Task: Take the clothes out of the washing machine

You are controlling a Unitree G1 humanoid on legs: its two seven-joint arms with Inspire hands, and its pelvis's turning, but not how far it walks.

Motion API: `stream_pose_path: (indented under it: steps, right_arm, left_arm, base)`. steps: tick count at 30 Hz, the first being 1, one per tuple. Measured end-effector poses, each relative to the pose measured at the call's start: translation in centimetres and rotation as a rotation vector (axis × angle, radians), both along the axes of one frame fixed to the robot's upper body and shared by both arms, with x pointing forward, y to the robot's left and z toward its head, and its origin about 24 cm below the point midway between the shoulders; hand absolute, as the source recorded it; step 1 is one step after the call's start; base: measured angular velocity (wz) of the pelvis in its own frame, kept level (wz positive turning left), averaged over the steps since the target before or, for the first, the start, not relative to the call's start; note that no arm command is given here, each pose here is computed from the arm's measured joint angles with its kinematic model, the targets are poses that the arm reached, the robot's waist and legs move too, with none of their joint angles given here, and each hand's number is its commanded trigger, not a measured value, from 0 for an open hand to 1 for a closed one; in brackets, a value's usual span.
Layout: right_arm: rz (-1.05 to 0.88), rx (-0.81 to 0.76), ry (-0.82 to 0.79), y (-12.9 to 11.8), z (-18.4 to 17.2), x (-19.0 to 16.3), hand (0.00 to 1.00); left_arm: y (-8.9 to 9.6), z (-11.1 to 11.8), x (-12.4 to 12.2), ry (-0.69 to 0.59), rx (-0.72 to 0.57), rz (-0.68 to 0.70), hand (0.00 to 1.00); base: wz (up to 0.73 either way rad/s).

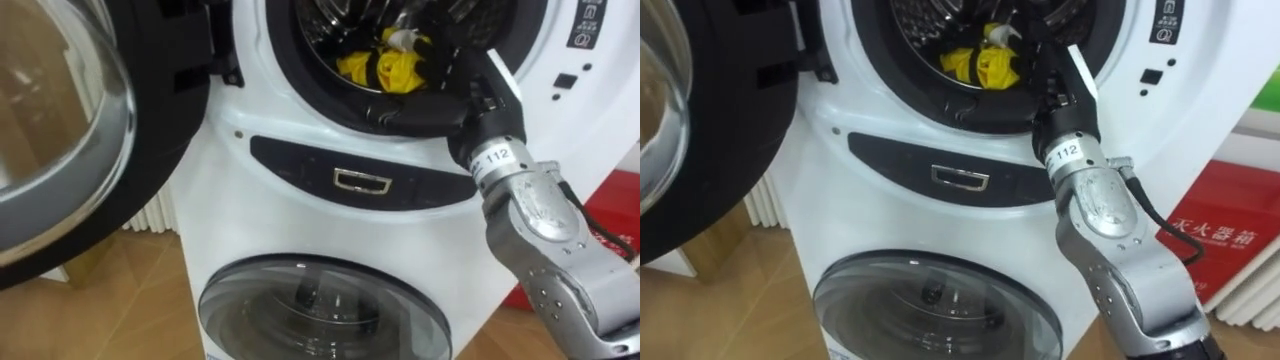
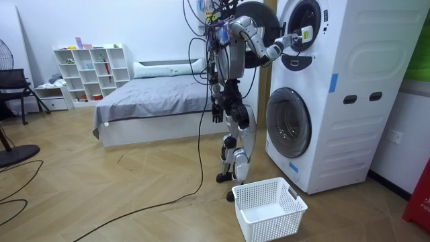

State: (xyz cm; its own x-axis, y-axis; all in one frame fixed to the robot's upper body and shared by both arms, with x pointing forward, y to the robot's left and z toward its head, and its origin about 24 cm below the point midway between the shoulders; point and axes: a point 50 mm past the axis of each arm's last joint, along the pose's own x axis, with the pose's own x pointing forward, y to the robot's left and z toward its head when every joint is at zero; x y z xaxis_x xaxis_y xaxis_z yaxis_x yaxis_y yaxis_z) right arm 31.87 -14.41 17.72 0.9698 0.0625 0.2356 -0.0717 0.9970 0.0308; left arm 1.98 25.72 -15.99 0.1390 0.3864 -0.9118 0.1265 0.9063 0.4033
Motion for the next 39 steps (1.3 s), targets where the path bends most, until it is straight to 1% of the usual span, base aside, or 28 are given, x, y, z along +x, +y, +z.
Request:
stream_pose_path:
  steps: [4,6,10,14,18,19,21,23,24,26,31,39]
  right_arm:
    - [-0.045,0.014,0.000,0.2,-0.1,0.0,0.00]
    - [-0.064,-0.010,-0.002,0.3,-0.2,0.0,0.00]
    - [-0.095,-0.125,-0.001,1.0,-0.4,0.0,0.00]
    - [-0.107,-0.158,-0.011,2.2,0.0,0.0,0.00]
    - [-0.109,-0.206,-0.017,2.6,-0.1,0.0,0.00]
    - [-0.100,-0.218,-0.035,2.7,0.4,0.1,0.00]
    - [-0.084,-0.251,-0.121,3.4,2.5,0.2,0.00]
    - [-0.080,-0.268,-0.278,4.3,6.3,0.0,0.00]
    - [-0.079,-0.269,-0.311,4.5,7.0,-0.2,0.00]
    - [-0.102,-0.286,-0.284,4.2,6.5,0.0,0.00]
    - [-0.085,-0.290,-0.330,4.2,7.2,-0.5,0.00]
    - [-0.052,-0.302,-0.356,4.3,7.4,-0.7,0.00]
  left_arm:
    - [0.0,0.0,0.1,0.018,0.009,-0.014,0.00]
    - [0.0,0.1,0.2,0.017,0.017,-0.022,0.00]
    - [0.1,0.1,0.2,0.027,0.019,-0.017,0.00]
    - [0.0,0.1,0.3,0.030,0.020,-0.021,0.00]
    - [-0.1,0.1,0.9,0.023,0.022,-0.032,0.00]
    - [-0.1,0.1,1.1,0.019,0.027,-0.034,0.00]
    - [0.0,0.2,1.4,0.011,0.030,-0.035,0.00]
    - [0.0,0.2,1.6,0.002,0.031,-0.021,0.00]
    - [0.1,0.2,1.5,0.003,0.031,-0.019,0.00]
    - [0.1,0.1,0.9,0.021,0.031,-0.013,0.00]
    - [0.0,0.0,0.2,0.053,0.029,-0.004,0.00]
    - [0.1,0.0,0.5,0.047,0.032,-0.006,0.00]
  base:
    - [-0.03]
    - [0.00]
    - [-0.01]
    - [-0.06]
    - [-0.06]
    - [0.00]
    - [0.04]
    - [0.18]
    - [0.23]
    - [0.12]
    - [0.00]
    - [0.00]
